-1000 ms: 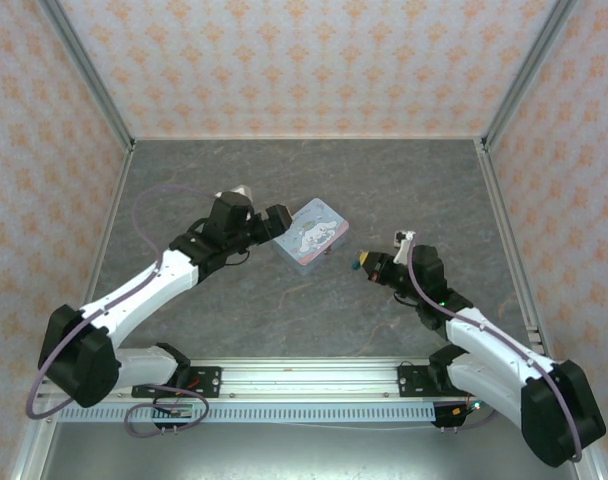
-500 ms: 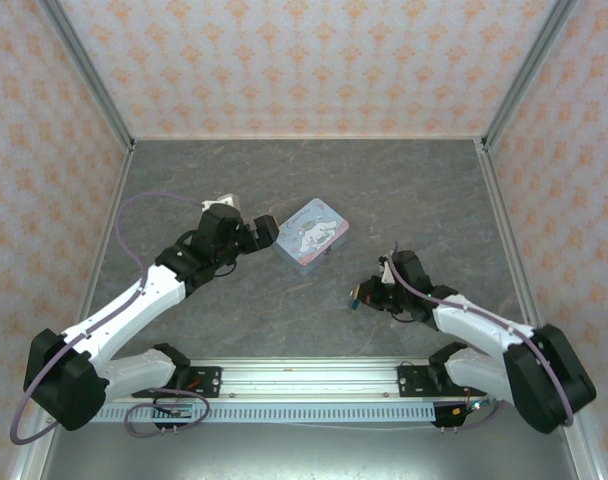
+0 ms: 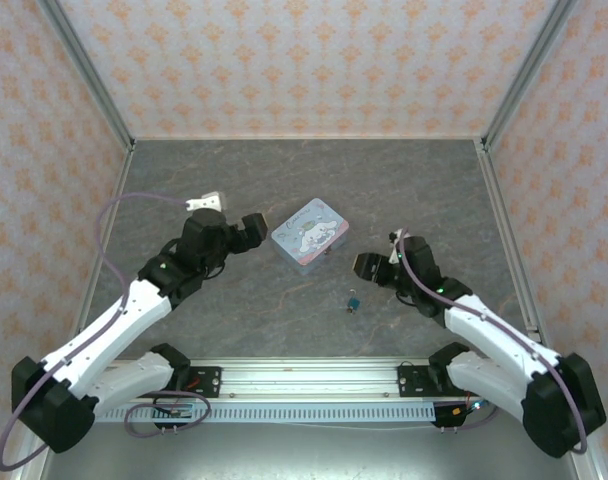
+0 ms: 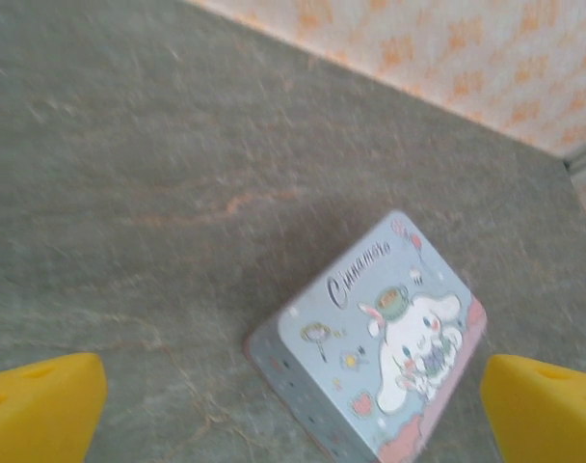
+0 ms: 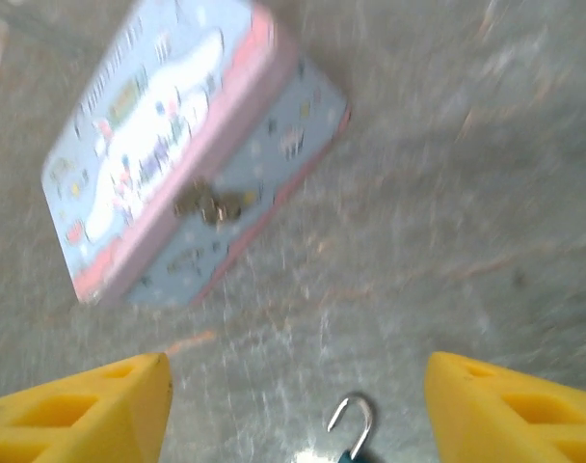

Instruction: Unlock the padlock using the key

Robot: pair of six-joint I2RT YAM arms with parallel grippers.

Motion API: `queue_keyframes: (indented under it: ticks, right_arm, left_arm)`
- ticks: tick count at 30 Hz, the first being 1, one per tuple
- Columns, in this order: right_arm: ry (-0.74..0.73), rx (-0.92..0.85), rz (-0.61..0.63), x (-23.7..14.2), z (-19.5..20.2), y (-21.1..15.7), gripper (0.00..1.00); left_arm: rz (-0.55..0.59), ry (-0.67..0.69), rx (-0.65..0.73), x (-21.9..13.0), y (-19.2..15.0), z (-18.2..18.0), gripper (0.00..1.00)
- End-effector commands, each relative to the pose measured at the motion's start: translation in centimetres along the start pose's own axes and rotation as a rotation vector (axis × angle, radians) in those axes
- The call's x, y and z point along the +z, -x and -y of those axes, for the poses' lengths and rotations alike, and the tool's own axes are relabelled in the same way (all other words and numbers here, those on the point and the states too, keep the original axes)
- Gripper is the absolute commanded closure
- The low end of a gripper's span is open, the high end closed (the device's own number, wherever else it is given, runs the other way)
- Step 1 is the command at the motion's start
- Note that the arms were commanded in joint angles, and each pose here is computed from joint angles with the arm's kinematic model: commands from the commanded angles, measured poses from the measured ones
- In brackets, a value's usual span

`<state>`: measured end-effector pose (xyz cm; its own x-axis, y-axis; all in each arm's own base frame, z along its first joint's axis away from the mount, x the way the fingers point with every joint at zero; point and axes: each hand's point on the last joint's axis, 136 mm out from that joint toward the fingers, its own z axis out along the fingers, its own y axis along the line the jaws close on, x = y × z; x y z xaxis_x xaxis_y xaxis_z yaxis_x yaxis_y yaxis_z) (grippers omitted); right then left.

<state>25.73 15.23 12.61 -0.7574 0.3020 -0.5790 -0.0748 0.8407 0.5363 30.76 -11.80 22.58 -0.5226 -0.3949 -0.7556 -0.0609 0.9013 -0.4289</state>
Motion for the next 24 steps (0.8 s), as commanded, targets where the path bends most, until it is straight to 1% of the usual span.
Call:
queue_keyframes:
  ticks: [1,3,4,6,7,10,12,15,19,24]
  right_arm:
    - [-0.213,-0.100,0.117,-2.7,3.6,2.7,0.26]
    - [-0.287,-0.132,0.201,-4.3,4.9,4.4,0.22]
    - [-0.324,-0.143,0.237,-4.9,5.7,5.1,0.19]
    - [-0.412,-0.165,0.317,-6.3,7.3,6.5,0.06]
    - [-0.436,-0.182,0.349,-6.7,7.8,7.0,0.01]
    - [-0.463,-0.263,0.448,-7.2,8.3,8.7,0.01]
    - [-0.477,-0.311,0.503,-7.0,8.8,9.6,0.01]
    - [-0.511,-0.295,0.550,-6.2,10.8,10.9,0.01]
    - [-0.469,-0.229,0.590,-4.0,13.0,11.8,0.01]
    - [-0.434,-0.237,0.636,-2.1,13.9,12.8,0.01]
  left_arm:
    - [0.194,0.145,0.065,-1.7,3.3,-3.0,0.00]
    - [0.286,0.220,0.091,-3.0,4.5,-4.5,0.00]
    - [0.318,0.241,0.103,-3.3,4.8,-5.1,0.00]
    - [0.397,0.302,0.117,-4.2,5.5,-6.4,0.00]
    - [0.417,0.311,0.131,-4.5,5.5,-6.8,0.00]
    - [0.443,0.290,0.251,-4.6,5.0,-6.8,0.00]
    - [0.452,0.309,0.296,-4.6,4.6,-7.5,0.00]
    - [0.447,0.383,0.310,-4.3,4.3,-9.4,0.00]
    - [0.433,0.493,0.326,-3.7,3.7,-12.1,0.00]
    - [0.418,0.583,0.322,-2.6,2.8,-15.2,0.00]
